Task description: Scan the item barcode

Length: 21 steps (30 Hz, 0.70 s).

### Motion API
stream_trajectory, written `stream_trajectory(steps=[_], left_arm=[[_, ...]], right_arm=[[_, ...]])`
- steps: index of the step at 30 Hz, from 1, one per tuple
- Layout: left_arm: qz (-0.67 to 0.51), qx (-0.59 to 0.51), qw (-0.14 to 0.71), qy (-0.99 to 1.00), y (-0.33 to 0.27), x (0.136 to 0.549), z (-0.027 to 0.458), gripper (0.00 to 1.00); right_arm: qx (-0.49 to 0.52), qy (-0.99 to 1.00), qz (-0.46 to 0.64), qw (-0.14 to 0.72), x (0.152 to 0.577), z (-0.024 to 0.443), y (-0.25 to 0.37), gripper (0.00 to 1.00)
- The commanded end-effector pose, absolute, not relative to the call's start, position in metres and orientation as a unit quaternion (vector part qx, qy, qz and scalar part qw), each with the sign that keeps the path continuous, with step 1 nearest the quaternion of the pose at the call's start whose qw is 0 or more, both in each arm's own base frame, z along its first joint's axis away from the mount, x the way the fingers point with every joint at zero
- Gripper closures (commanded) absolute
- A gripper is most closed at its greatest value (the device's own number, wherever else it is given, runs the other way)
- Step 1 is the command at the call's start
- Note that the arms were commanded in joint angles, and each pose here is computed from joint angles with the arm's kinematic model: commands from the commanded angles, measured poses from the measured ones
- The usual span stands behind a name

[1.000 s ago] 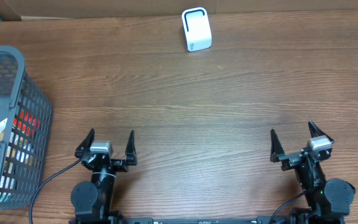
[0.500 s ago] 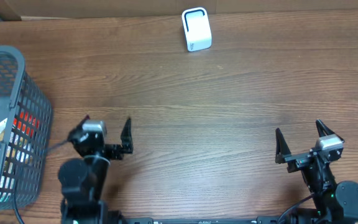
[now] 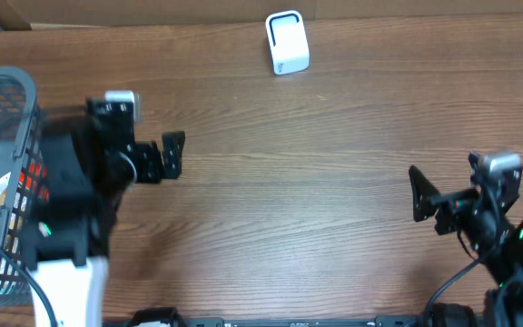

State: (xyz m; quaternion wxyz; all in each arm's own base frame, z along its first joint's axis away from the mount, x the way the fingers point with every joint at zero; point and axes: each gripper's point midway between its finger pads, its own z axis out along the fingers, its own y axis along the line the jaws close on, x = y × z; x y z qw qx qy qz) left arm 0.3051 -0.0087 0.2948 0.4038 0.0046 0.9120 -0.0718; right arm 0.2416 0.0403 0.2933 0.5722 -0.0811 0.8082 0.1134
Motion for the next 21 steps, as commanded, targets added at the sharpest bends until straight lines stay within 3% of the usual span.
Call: stream_trajectory(steps=[1, 9, 14, 21], left_arm=[[-0.072, 0.011, 0.396, 0.915, -0.006, 0.320, 0.333, 0.00], [-0.060, 0.006, 0.397, 0.916, 0.000, 0.343, 0.378, 0.00], [-0.050, 0.024, 0.409, 0.911, 0.002, 0.345, 0.384, 0.00], [-0.014, -0.300, 0.381, 0.875, 0.118, 0.315, 0.373, 0.00]], right_arm=[[-0.086, 0.823, 0.139, 0.544, 0.252, 0.317, 0.047, 0.00], [-0.063, 0.903, 0.198, 0.376, 0.278, 0.319, 0.057, 0.00], [-0.043, 0.923, 0.232, 0.304, 0.300, 0.294, 0.062, 0.00], [-0.044, 0.922, 0.289, 0.255, 0.312, 0.274, 0.077, 0.00]])
